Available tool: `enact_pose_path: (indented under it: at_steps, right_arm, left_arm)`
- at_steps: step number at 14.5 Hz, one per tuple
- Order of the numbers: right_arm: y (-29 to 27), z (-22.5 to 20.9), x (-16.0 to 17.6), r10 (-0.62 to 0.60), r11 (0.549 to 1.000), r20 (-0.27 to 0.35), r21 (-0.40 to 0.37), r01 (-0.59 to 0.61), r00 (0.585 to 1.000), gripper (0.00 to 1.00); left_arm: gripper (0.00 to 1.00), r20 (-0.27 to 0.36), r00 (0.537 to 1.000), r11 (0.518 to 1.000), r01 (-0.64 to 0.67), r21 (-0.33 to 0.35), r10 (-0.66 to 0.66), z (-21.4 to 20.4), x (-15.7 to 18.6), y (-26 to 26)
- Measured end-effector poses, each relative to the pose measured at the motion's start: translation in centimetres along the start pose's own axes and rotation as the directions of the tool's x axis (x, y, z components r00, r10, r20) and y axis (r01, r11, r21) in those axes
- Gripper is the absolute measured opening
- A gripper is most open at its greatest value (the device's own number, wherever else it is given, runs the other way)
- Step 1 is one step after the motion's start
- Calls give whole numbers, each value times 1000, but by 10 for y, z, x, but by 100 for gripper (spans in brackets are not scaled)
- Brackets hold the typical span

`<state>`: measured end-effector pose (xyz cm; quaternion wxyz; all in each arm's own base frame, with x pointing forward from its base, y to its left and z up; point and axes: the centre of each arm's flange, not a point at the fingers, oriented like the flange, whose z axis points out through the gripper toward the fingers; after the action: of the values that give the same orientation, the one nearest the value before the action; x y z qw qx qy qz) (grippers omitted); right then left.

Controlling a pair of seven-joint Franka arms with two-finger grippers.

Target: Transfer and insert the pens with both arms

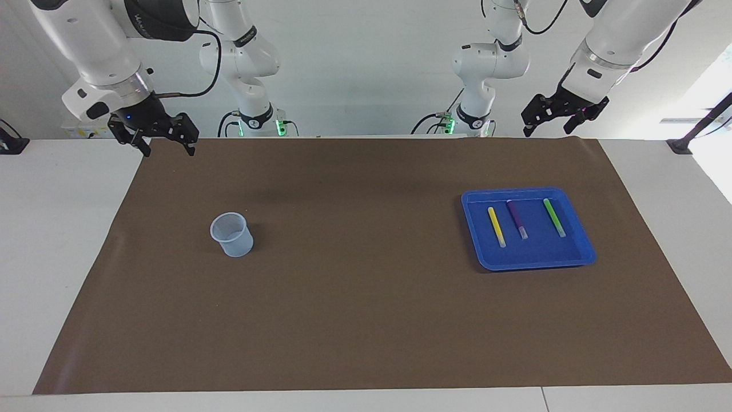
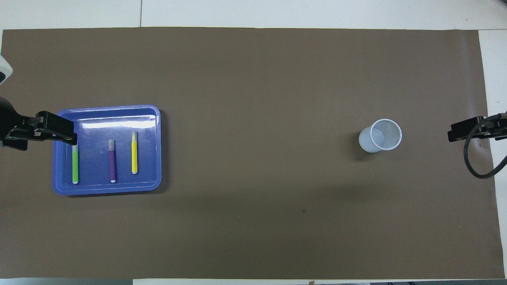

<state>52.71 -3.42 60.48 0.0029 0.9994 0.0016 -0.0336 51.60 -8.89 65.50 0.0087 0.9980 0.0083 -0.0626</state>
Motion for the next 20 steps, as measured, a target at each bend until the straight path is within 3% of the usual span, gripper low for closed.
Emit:
enact_pose_path:
  at_steps: [14,20]
  right_arm:
    - [0,0,0,0,1000,0,0,0,1000,100]
    - [0,3,-3,0,1000,26,2,0,1000,100]
  left_arm:
    - [100,-23,1000,1000,-20,-5,20,-3,1,-6]
    - [100,7,1000,1000,-28,-5,28,13,-3,-27]
